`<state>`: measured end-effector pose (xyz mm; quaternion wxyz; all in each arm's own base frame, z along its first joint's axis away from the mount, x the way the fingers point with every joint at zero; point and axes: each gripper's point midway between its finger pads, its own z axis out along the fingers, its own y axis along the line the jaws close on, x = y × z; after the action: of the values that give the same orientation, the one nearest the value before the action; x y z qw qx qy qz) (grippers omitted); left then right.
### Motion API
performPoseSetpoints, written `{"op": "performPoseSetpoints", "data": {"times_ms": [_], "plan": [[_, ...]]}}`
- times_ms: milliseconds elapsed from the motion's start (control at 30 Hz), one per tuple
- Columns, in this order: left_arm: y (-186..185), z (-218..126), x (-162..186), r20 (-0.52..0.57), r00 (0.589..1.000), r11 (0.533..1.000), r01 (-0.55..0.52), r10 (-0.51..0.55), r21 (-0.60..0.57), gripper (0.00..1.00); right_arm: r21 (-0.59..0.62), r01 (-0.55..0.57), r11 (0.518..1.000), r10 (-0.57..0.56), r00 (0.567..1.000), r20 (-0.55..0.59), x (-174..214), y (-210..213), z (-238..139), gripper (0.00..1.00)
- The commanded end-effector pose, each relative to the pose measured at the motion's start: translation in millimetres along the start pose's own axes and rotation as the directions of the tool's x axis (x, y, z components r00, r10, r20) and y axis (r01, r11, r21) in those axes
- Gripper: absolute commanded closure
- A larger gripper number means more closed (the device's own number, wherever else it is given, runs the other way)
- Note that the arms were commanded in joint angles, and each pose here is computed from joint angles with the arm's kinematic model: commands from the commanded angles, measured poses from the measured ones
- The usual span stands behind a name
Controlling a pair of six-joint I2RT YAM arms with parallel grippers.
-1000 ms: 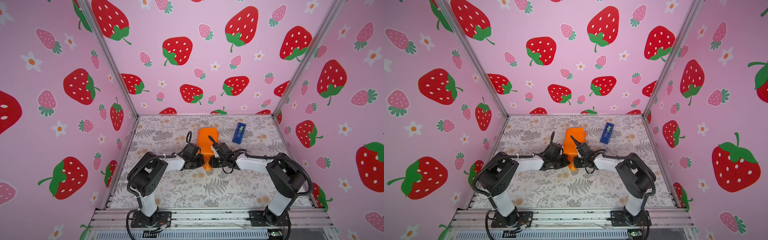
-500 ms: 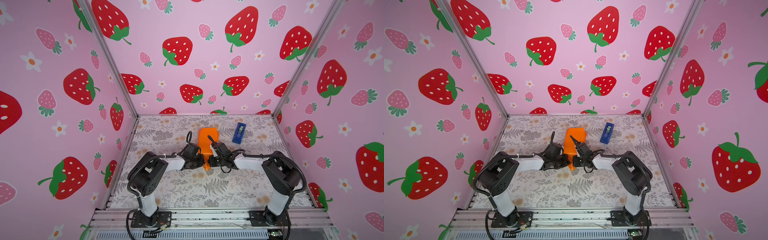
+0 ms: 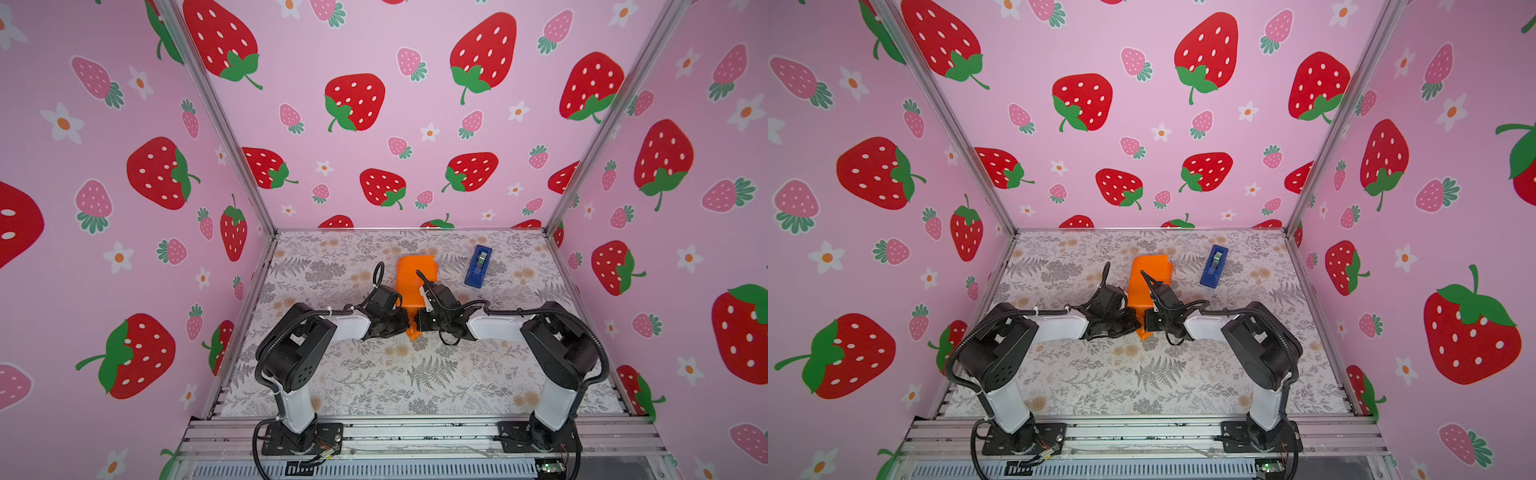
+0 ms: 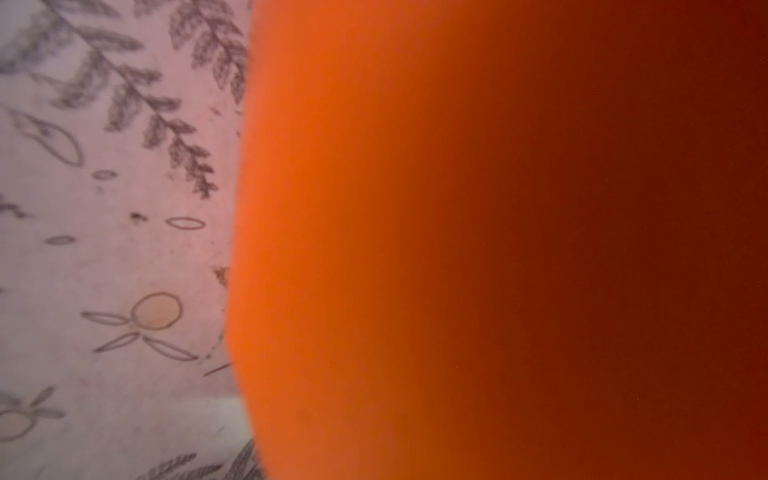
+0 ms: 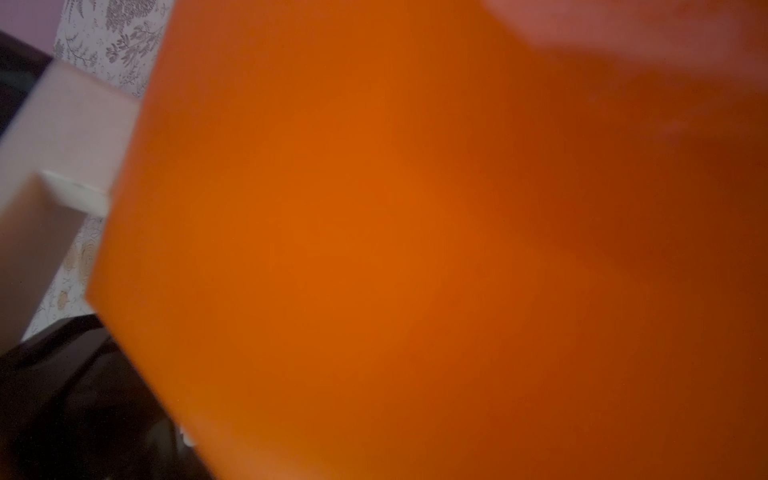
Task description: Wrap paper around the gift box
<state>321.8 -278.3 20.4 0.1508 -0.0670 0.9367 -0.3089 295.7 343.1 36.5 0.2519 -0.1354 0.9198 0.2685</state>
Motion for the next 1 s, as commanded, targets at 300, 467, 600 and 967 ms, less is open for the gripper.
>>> {"op": "performPoseSetpoints", "data": {"times_ms": [300,467,600,967], "plan": [[-30.0,-0.9,-5.5,-0.035,0.999,0.998,0.013,-0.011,0.063,1.0,0.027,-0.025,0.999,0.025,1.0,0.006,7.9,-8.9,5.2,0.91],[-27.8,11.2,-4.5,-0.053,0.998,0.997,0.03,-0.027,0.068,1.0,0.025,-0.025,0.999,0.025,1.0,0.008,6.8,-8.4,3.3,0.91],[-19.0,18.3,0.1,-0.063,0.997,0.998,0.046,-0.043,0.052,1.0,0.022,-0.027,0.999,0.026,1.0,0.014,5.3,-7.1,-0.4,0.9],[1.3,22.9,7.8,-0.073,0.995,0.998,0.07,-0.07,0.004,1.0,0.003,-0.032,0.999,0.032,0.998,0.052,-10.2,3.5,-17.1,0.85]]}}
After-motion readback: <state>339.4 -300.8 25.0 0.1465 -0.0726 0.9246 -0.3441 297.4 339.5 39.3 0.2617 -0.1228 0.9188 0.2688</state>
